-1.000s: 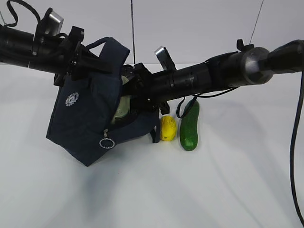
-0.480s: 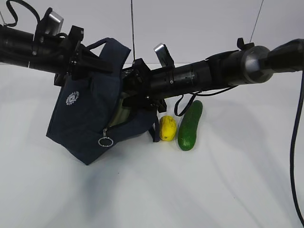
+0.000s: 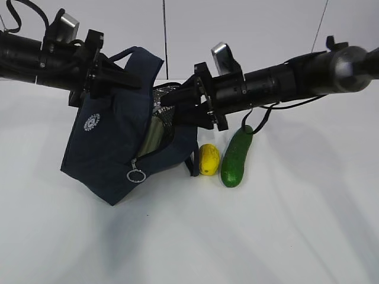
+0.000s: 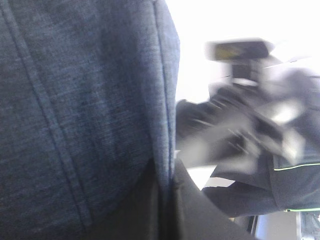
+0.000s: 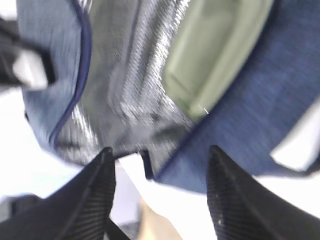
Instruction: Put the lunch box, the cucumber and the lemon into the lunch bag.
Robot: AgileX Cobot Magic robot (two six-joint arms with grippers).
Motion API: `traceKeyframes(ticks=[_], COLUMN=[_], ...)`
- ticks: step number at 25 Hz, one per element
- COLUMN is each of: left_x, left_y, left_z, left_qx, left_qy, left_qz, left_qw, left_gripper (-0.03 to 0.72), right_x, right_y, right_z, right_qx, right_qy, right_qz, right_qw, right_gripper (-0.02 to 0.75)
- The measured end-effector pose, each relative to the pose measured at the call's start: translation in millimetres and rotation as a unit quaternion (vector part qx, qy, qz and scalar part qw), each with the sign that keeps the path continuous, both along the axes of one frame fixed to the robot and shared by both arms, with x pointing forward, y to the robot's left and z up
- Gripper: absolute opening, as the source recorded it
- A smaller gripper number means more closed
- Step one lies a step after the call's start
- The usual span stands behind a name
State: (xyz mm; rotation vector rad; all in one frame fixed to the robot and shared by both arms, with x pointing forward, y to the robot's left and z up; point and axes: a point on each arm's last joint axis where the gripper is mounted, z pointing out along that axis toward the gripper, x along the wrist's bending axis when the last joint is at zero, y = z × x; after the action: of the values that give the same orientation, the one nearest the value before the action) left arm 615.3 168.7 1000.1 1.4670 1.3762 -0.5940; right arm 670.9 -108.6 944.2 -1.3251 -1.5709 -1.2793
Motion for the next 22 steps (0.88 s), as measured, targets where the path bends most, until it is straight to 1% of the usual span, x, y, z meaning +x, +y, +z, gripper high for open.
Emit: traceKeyframes(ticks=[2,7,9,12,14,17,20,22], left_x=[0.3,0.8,0.8,0.1,-0.2,0.2,0.6,0.0], left_y=[2.1,5.4,7.8,11.5,15.5,27.8,43.1,51.9], left_z=[0.2,0.4,-0.4,-2.0,-2.0,-1.3,-0.5,-1.2], left_qx=[-0.001,-0.003,0.003,0.012,0.011,0.005,0.001,0.004], left_qy=[0.001,0.002,0.001,0.003,0.006,0.011,0.019,0.023], left_qz=[0.001,0.001,-0.001,-0.007,-0.010,-0.012,-0.012,-0.014], left_qw=[1.000,1.000,1.000,1.000,1.000,1.000,1.000,1.000], left_gripper=[-0.006,-0.006,-0.006,-0.006,-0.006,-0.006,-0.006,-0.006], right_x=[0.1,-14.2,-19.7,-27.7,-33.3,-40.1,-43.7,-44.8], right_y=[-11.3,-21.2,-24.9,-32.6,-40.2,-51.9,-57.7,-58.5], right_z=[8.7,39.6,51.0,68.0,78.2,86.0,82.8,79.4], right_qx=[-0.023,-0.102,-0.132,-0.191,-0.242,-0.326,-0.405,-0.445], right_qy=[-0.011,-0.044,-0.053,-0.064,-0.067,-0.063,-0.046,-0.028], right_qz=[0.003,0.043,0.050,0.050,0.045,0.034,0.020,0.002], right_qw=[1.000,0.993,0.988,0.978,0.967,0.943,0.913,0.895], right_gripper=[0.440,0.440,0.440,0.440,0.440,0.440,0.440,0.440])
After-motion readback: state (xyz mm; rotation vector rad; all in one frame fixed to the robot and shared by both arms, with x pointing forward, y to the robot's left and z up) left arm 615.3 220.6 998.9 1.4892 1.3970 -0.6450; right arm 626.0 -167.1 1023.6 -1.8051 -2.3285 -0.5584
